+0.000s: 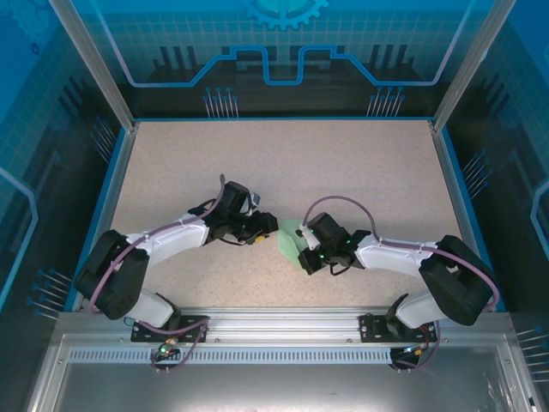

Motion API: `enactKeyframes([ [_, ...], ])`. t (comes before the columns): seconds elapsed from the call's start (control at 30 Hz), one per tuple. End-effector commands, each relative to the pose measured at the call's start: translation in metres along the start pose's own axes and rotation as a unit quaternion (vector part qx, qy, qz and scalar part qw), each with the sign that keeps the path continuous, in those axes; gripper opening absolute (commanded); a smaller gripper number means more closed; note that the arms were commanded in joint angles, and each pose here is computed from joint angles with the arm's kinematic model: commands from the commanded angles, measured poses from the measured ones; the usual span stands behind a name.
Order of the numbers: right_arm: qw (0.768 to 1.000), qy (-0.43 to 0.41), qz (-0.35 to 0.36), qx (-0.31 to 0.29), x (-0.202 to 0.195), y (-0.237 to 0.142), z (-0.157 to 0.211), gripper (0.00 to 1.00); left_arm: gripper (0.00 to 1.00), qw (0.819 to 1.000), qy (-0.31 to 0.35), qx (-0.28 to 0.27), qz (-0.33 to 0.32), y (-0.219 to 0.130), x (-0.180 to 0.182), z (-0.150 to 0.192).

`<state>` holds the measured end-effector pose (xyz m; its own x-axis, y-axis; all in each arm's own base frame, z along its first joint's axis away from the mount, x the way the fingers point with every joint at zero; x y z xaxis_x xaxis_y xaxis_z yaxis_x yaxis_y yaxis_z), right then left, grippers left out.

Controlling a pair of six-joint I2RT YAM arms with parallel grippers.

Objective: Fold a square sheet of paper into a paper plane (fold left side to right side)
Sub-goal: Fourth fold the wing at the center of the table.

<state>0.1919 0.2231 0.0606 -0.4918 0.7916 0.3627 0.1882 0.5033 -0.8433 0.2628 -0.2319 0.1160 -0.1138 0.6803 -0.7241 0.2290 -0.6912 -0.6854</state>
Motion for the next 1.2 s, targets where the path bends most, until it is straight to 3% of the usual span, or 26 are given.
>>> enactKeyframes([
  [0.0, 0.998, 0.023, -0.063, -0.01, 0.007, -0.006, -0.004, 0.04, 0.46, 0.999, 0.015, 0.021, 0.029, 0.016, -0.015, 0.003],
  [0.6, 0.989, 0.096, -0.111, 0.01, -0.01, 0.005, 0.001, 0.03, 0.44, 0.998, 0.014, 0.066, 0.004, 0.064, -0.015, 0.007],
  [0.83, 0.984, 0.123, -0.125, 0.011, -0.018, 0.007, 0.005, 0.03, 0.43, 0.998, 0.016, 0.06, 0.001, 0.063, -0.013, 0.006],
  [0.93, 0.983, 0.132, -0.129, 0.013, -0.021, 0.008, 0.006, 0.03, 0.48, 0.998, 0.02, 0.054, 0.005, 0.059, -0.017, 0.005],
  [1.17, 0.979, 0.144, -0.141, 0.015, -0.023, 0.011, 0.008, 0.03, 0.51, 0.999, 0.029, 0.041, 0.0, 0.051, -0.016, 0.006],
])
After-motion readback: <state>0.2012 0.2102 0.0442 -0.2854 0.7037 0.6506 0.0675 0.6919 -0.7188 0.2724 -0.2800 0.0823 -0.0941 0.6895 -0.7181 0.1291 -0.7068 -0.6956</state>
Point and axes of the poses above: each hand's point on the last joint's axis, 136 mm out from that joint toward the fingers, its own y axis out along the fingers, its own x axis along the line the jaws close on, z = x × y, the point moved 4 cm from there along -y, back along the fingers, and after that the axes turned 1 degree about y, right-handed, at the moved point
